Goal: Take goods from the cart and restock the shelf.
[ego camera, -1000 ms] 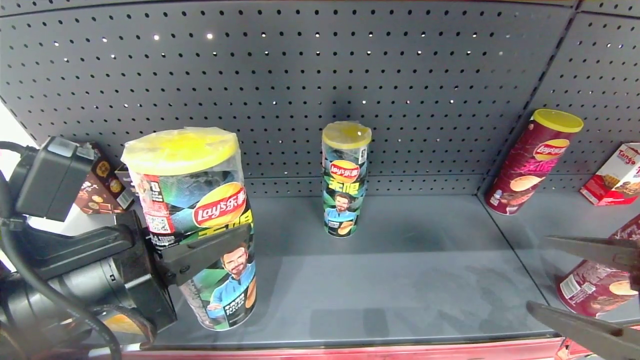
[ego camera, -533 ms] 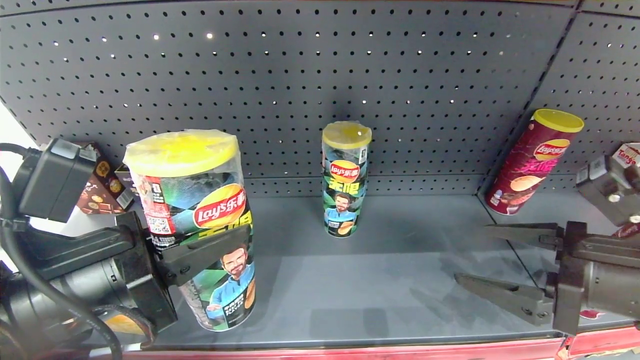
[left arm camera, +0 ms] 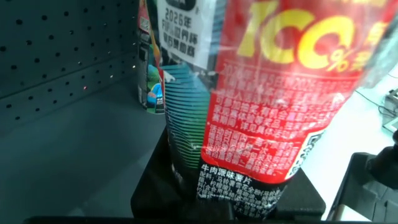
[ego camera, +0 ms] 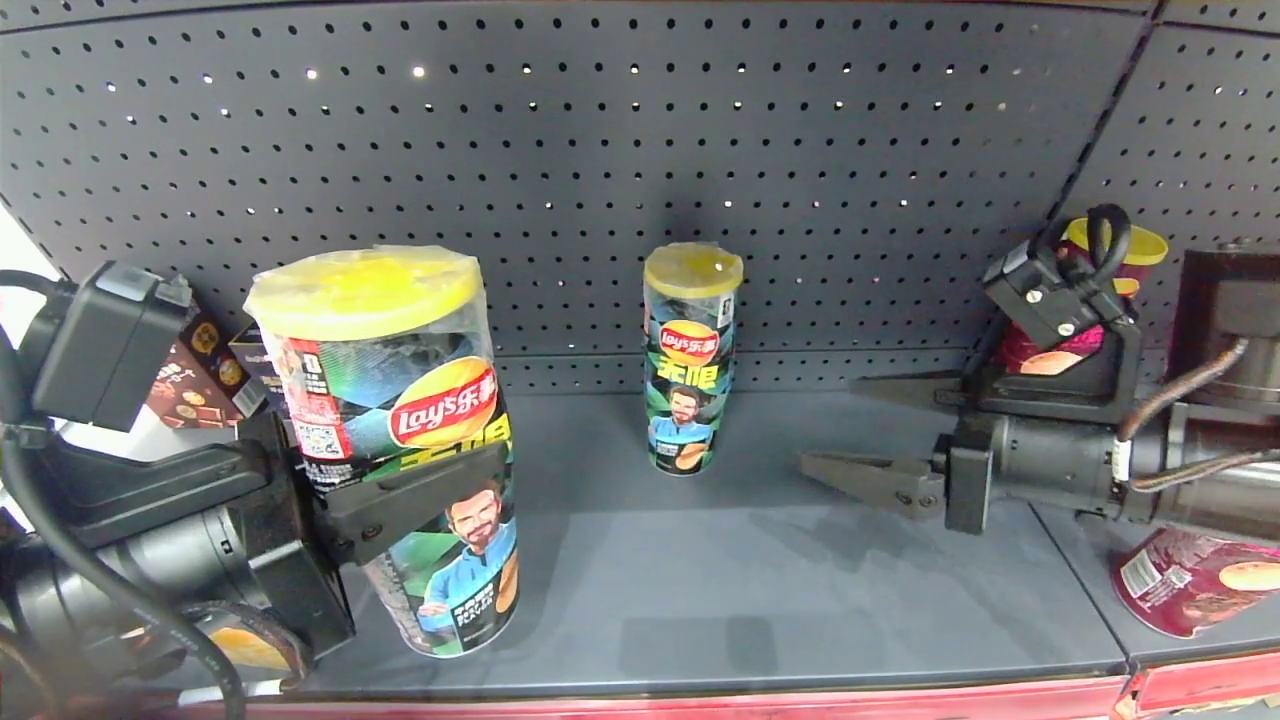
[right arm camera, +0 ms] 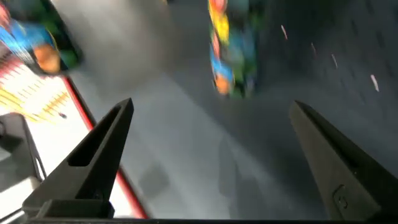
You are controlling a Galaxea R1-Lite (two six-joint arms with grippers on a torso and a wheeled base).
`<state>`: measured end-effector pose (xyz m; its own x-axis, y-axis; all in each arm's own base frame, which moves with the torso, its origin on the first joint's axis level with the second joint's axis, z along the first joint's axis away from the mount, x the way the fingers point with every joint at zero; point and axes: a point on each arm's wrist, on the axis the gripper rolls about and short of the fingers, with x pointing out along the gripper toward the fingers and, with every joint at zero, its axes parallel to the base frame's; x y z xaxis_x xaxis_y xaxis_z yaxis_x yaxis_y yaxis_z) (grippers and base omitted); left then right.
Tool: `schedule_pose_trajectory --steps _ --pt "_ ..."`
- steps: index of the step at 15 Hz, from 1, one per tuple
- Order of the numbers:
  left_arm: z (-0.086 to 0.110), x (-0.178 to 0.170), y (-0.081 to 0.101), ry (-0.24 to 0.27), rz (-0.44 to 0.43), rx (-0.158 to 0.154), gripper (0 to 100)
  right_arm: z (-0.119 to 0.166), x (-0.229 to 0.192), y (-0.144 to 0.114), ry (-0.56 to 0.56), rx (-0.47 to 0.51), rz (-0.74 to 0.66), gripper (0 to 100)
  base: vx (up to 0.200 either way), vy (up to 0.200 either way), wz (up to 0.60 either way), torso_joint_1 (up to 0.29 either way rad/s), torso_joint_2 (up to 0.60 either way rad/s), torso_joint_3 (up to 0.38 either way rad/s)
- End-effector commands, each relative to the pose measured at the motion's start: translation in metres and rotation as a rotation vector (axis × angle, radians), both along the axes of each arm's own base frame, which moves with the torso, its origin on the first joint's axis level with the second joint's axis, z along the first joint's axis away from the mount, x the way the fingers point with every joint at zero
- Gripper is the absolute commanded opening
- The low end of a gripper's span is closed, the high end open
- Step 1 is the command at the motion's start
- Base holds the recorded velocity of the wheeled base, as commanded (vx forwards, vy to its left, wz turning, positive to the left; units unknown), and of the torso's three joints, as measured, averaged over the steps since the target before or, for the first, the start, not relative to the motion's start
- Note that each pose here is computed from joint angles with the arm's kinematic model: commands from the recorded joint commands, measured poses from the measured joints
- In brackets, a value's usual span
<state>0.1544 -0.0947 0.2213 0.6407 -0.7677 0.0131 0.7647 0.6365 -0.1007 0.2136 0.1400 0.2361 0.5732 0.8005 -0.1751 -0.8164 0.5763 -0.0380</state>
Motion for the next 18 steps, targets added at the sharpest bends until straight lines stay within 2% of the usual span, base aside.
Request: schedule_pose_trajectory --steps 1,3,5,9,13,18 --pt "0.0 0.002 -0.001 0.001 -0.004 0.001 0 -0.018 0.029 0.005 0.024 -0.008 0.029 100 0.0 0.0 0.0 0.0 0.0 0.0" --pt "0.004 0.005 -0.004 -0.003 -0.033 -0.003 0 -0.023 0.057 -0.001 -0.044 0.017 0.114 100 0.0 0.0 0.0 0.0 0.0 0.0" --pt "0.006 0.009 -0.007 -0.007 -0.051 -0.004 0 -0.025 0.071 -0.001 -0.065 0.022 0.151 100 0.0 0.0 0.0 0.0 0.0 0.0" --pt "0.012 0.02 -0.013 -0.017 -0.083 -0.007 0 -0.027 0.108 0.018 -0.152 0.044 0.262 100 0.0 0.0 0.0 0.0 0.0 0.0" --pt "0.011 0.02 -0.013 -0.013 -0.085 -0.005 0 -0.033 0.124 0.04 -0.161 0.05 0.301 100 0.0 0.0 0.0 0.0 0.0 0.0" --pt "0.009 0.02 -0.013 0.002 -0.085 -0.01 0 -0.046 0.143 0.052 -0.149 0.047 0.302 100 0.0 0.0 0.0 0.0 0.0 0.0"
